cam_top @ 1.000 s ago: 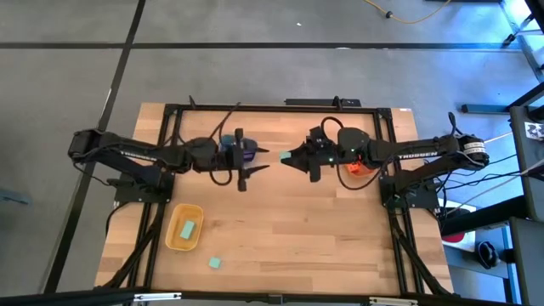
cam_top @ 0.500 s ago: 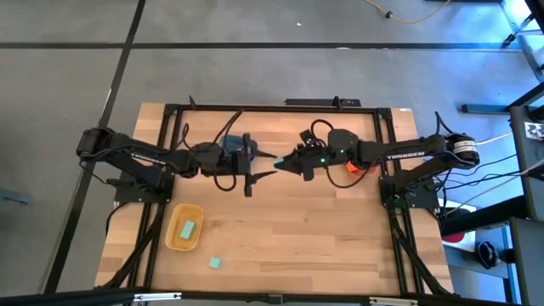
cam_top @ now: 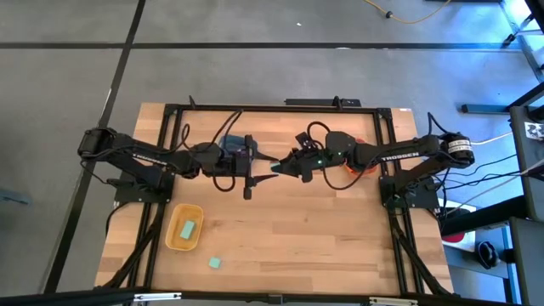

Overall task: Sort & place blocks by color
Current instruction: Put the right blue block into the yellow bin

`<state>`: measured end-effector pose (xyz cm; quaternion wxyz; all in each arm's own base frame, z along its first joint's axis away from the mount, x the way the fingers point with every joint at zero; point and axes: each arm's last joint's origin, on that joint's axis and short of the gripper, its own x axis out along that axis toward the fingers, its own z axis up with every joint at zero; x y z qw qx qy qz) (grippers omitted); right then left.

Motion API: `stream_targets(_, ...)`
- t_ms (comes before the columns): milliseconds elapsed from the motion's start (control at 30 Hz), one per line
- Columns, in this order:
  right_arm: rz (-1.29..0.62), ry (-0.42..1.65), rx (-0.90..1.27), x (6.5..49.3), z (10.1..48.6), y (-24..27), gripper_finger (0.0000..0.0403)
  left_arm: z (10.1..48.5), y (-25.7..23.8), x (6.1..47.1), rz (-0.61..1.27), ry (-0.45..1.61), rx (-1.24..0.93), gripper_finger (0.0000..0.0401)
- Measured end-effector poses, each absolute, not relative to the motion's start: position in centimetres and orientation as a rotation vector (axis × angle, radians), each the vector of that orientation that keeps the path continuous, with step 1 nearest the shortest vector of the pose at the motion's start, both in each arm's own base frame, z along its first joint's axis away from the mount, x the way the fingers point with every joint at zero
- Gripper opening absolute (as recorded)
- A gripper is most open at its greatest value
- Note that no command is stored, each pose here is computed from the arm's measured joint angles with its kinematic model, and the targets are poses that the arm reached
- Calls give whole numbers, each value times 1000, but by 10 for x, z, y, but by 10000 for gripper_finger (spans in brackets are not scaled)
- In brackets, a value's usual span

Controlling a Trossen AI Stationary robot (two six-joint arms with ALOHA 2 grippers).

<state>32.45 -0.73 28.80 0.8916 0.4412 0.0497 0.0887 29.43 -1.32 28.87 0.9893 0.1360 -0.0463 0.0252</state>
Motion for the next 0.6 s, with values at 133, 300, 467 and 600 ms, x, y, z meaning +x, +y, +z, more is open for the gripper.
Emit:
stream_targets(133, 187, 101, 938, 326, 287, -7, 135, 288, -13, 296, 52, -96, 256, 196)
stream_targets(300, 192, 96, 936, 326, 287, -6, 135, 289, -13, 296, 59, -113, 252, 193)
stream_targets(467, 190, 105, 951, 326, 287, -6, 135, 289, -13, 296, 56, -110, 243, 161)
stream_targets(600, 189, 112, 968, 326, 286, -6, 135, 289, -14, 296, 41, -109, 248, 145)
